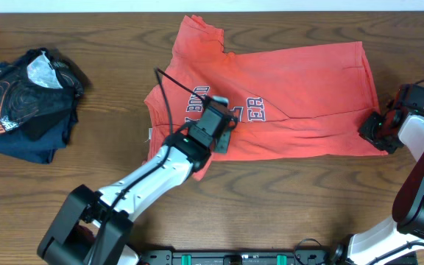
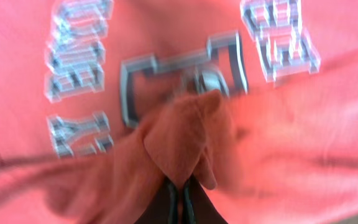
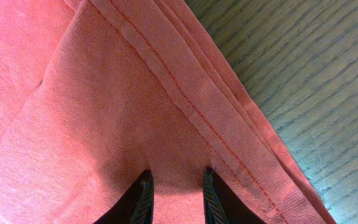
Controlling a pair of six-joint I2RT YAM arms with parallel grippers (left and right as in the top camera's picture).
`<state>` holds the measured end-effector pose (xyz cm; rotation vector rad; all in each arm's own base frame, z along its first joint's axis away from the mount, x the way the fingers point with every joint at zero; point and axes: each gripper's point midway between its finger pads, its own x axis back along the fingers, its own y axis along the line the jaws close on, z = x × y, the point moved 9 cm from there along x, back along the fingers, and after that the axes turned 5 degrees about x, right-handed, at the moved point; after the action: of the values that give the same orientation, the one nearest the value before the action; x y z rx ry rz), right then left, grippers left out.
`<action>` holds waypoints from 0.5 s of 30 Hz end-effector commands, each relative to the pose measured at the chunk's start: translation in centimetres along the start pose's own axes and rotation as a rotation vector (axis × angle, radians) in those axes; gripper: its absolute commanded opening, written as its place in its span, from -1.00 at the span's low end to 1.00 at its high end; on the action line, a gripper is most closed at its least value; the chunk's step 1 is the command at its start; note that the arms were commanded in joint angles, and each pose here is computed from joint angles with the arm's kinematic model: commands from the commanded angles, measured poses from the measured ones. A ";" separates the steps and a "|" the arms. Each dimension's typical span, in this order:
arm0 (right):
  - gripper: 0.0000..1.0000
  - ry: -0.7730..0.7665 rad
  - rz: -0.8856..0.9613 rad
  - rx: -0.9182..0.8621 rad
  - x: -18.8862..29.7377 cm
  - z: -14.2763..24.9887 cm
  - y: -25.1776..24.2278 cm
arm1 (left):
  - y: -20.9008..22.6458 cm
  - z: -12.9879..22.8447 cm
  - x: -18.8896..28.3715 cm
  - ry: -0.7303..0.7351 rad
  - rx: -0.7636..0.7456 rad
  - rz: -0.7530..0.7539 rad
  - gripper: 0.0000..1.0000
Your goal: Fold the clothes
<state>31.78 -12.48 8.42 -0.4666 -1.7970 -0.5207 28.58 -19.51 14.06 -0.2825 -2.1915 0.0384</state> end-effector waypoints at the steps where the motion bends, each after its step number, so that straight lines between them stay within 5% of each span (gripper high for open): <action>1: -0.48 0.066 0.021 0.005 -1.6 1.6 -0.4 | 1.0 -2.1 0.1 -0.076 0.017 -0.029 -0.88; 6: -0.48 0.069 0.022 0.005 -1.6 1.6 -0.4 | 2.1 -3.3 -0.3 -0.126 0.058 -0.037 -0.69; 15: -0.48 0.075 0.023 0.004 -1.6 1.7 -0.4 | 3.8 -3.2 0.4 -0.064 0.036 -0.091 -0.03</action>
<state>31.76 -12.47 8.41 -0.4664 -1.7954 -0.5208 31.22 -16.30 14.72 -0.1730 -2.2523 0.0669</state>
